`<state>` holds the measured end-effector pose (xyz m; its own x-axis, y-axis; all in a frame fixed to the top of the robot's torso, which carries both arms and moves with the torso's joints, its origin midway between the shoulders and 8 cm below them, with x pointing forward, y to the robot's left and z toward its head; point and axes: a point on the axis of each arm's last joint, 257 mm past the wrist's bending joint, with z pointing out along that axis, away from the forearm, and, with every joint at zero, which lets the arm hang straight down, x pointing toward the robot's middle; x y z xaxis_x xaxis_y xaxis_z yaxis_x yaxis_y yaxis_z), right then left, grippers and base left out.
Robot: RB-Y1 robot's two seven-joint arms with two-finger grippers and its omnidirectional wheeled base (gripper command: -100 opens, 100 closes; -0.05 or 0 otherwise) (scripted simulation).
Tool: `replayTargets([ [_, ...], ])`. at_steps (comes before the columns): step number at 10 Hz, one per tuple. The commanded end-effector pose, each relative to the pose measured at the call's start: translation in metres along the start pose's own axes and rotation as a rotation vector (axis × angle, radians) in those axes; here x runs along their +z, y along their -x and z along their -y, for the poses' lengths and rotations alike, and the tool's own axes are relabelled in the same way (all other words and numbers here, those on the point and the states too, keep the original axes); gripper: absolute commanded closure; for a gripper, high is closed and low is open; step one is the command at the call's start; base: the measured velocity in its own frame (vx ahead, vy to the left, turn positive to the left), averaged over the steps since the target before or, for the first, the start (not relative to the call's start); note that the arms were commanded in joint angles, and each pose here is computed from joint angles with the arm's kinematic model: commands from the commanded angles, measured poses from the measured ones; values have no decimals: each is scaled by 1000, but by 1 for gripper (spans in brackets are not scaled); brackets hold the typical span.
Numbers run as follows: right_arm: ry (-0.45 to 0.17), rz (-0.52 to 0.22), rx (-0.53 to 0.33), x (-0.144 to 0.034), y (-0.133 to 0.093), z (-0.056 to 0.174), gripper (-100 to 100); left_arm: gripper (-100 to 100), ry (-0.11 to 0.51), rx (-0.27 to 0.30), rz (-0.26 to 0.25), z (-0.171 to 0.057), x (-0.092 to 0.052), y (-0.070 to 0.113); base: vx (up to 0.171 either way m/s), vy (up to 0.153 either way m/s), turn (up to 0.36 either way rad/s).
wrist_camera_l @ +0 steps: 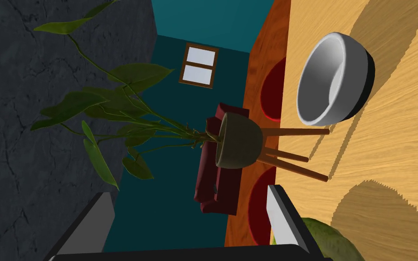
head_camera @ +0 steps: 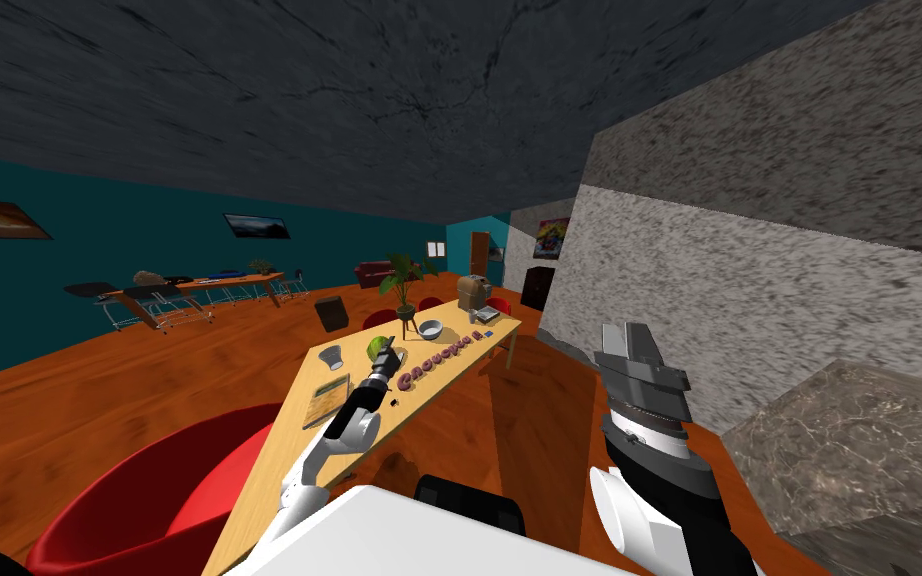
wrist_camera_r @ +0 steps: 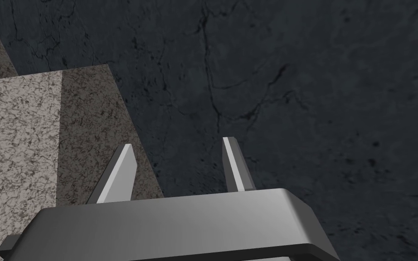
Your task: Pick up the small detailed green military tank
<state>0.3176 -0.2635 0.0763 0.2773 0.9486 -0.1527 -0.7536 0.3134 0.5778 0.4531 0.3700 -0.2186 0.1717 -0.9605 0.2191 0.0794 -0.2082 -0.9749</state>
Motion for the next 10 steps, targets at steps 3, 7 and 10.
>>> replayTargets([
  [3,0,0,0,0,0,0,0,-100,103,-64,46,-34,5,20,15,-17,17],
  [7,0,0,0,0,0,0,0,-100,226,-147,105,-75,7,40,16,-18,15],
  [10,0,0,0,0,0,0,0,-100,335,-229,162,-111,6,56,13,-6,12],
])
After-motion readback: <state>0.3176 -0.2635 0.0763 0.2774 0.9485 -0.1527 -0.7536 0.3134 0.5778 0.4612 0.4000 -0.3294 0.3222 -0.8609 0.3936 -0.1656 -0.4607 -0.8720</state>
